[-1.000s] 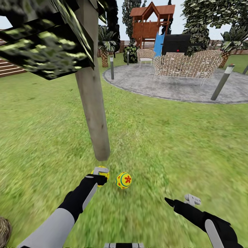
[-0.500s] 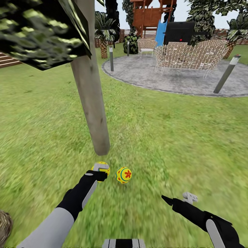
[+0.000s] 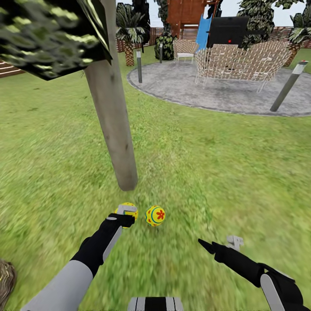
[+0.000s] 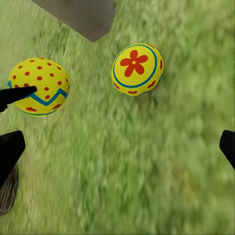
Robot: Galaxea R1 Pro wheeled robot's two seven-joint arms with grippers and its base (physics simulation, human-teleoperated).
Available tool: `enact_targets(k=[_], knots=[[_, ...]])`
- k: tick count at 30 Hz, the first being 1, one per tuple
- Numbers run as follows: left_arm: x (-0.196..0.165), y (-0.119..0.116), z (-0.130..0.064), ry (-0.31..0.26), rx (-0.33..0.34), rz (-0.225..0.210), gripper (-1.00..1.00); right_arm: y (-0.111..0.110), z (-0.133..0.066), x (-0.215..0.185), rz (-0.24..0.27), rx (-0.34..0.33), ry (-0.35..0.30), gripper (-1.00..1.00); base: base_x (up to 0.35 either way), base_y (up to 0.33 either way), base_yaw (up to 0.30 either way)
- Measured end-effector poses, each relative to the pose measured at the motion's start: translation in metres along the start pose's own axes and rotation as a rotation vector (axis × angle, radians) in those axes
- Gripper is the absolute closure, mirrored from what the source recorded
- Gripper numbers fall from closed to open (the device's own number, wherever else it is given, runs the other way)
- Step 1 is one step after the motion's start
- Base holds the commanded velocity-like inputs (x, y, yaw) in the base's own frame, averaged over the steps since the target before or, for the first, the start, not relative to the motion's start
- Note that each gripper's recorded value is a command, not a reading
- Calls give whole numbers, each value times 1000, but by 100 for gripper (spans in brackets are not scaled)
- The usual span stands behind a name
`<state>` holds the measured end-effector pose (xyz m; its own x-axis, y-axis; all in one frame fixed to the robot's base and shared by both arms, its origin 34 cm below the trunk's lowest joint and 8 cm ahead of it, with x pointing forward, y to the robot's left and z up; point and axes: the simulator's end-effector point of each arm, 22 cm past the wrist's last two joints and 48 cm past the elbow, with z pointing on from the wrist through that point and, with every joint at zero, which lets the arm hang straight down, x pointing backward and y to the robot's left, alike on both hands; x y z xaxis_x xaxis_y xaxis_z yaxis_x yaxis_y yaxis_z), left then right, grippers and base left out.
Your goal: Take the three Easter eggs out of the wicker basket on the lawn in the garden, then place them on the lawn next to a single tree (choose any tree) so that all three eggs are next to the same tree and none are left in the basket.
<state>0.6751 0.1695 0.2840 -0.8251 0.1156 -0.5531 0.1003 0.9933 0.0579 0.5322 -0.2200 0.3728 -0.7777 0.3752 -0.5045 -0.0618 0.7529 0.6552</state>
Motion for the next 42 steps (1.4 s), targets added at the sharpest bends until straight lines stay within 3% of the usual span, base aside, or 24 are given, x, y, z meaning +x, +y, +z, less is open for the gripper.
enact_targets(k=[3, 9, 31, 42], knots=[[6, -1, 5, 11, 2, 0, 100, -3, 2, 4, 5, 2, 7, -100, 0, 0, 0], [-11, -2, 0, -26, 6, -5, 100, -3, 2, 4, 3, 3, 7, -100, 0, 0, 0], [33, -8, 33, 53, 17, -7, 100, -30, 17, 35, 51, 37, 73, -100, 0, 0, 0], [33, -8, 33, 54, 17, -7, 100, -30, 17, 35, 51, 36, 73, -100, 24, 6, 0]])
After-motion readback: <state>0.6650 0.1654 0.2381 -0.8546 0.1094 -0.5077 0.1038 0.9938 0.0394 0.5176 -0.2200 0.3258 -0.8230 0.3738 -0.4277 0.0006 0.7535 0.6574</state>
